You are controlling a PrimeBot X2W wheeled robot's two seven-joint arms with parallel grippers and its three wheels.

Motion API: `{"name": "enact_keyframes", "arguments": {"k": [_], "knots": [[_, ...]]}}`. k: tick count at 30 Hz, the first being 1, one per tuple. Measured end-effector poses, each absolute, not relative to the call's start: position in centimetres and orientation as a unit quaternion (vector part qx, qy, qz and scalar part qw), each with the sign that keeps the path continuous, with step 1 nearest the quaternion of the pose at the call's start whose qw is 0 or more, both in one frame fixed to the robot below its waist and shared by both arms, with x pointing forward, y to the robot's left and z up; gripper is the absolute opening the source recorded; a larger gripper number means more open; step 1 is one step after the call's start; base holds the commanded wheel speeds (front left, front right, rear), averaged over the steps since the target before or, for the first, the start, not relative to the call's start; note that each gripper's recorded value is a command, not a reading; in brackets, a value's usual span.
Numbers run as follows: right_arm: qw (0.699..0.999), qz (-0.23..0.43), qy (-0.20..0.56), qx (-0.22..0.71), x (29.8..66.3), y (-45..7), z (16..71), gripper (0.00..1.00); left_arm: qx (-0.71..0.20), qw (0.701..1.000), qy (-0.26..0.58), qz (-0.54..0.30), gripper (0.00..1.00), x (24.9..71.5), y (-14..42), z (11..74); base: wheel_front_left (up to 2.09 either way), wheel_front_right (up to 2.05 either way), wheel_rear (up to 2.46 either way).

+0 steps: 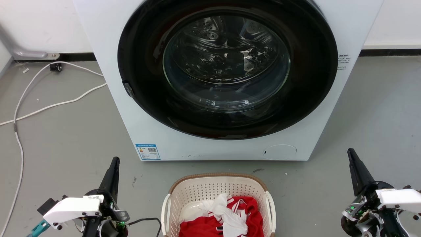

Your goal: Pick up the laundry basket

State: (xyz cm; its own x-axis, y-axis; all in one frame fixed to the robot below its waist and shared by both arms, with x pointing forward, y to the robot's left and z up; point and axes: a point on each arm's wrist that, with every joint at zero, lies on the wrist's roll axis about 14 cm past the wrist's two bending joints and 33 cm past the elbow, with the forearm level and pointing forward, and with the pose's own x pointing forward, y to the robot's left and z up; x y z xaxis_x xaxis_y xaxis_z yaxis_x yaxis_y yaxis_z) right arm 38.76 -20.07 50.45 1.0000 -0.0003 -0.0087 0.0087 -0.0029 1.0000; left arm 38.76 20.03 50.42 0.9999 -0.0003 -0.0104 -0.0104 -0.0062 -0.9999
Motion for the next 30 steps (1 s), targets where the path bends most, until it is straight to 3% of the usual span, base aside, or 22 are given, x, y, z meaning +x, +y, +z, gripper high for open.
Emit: {"name": "enact_keyframes", "arguments": {"k": [30], "knots": [[0.706,-0.003,0.003,0.709,38.75,-20.08,50.45,0.0,-0.709,0.705,0.004,0.004,0.0,38.76,20.01,50.41,0.0,0.0,0.0]]}}
